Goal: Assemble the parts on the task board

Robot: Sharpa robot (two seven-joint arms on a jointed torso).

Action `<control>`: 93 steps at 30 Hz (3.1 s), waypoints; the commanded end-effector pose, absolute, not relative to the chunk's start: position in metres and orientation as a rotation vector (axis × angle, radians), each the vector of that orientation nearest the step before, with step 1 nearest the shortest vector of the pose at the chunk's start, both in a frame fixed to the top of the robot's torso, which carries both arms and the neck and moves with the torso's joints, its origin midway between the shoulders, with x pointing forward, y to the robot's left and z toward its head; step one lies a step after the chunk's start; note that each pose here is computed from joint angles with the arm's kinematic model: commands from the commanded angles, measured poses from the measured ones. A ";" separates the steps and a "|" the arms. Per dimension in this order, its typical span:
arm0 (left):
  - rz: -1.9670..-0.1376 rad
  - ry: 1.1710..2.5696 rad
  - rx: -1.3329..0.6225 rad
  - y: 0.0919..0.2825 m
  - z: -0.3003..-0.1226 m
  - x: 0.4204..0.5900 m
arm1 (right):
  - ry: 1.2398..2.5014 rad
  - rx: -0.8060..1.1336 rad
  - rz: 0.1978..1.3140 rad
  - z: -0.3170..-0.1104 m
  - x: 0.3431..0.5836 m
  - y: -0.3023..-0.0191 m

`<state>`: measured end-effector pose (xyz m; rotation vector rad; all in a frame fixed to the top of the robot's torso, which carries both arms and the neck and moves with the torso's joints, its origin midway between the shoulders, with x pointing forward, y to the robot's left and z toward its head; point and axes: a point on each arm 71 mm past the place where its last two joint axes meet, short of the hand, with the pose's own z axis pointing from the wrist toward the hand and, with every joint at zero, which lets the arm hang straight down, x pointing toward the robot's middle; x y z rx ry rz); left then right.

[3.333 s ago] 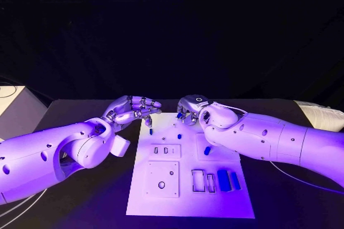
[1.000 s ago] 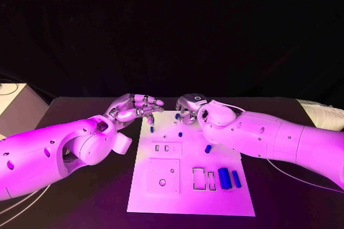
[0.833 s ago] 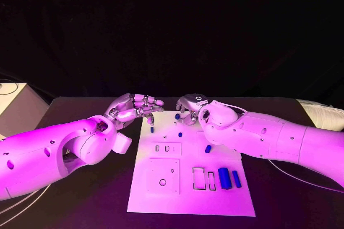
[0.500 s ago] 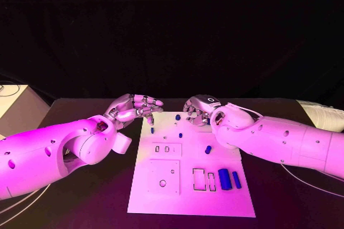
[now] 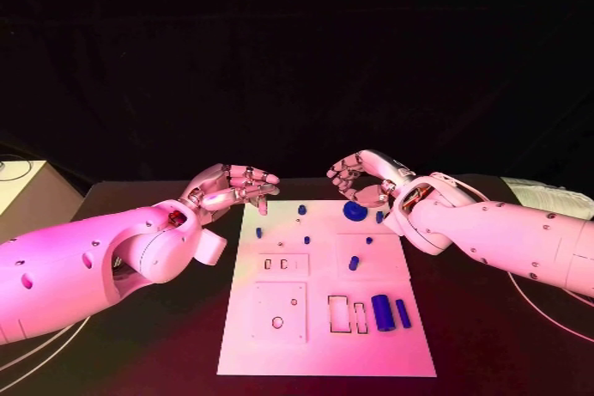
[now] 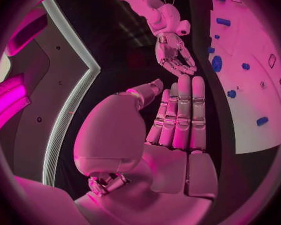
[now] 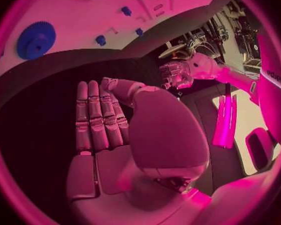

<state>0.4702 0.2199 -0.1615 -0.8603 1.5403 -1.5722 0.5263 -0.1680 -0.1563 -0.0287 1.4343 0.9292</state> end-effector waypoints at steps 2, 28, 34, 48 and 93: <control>-1.615 1.535 -0.854 0.218 -0.160 0.471 | 1.411 0.096 1.079 -0.153 0.531 -0.175; -1.619 1.571 -0.860 0.219 -0.163 0.472 | 1.564 -0.013 0.639 -0.157 0.553 -0.218; -1.620 1.585 -0.858 0.218 -0.164 0.471 | 1.560 -0.163 0.527 -0.157 0.550 -0.212; -1.621 1.608 -0.853 0.217 -0.165 0.471 | 1.534 -0.308 0.404 -0.162 0.542 -0.199; -1.630 1.673 -0.821 0.213 -0.168 0.467 | 1.741 -0.045 0.425 -0.184 0.557 -0.198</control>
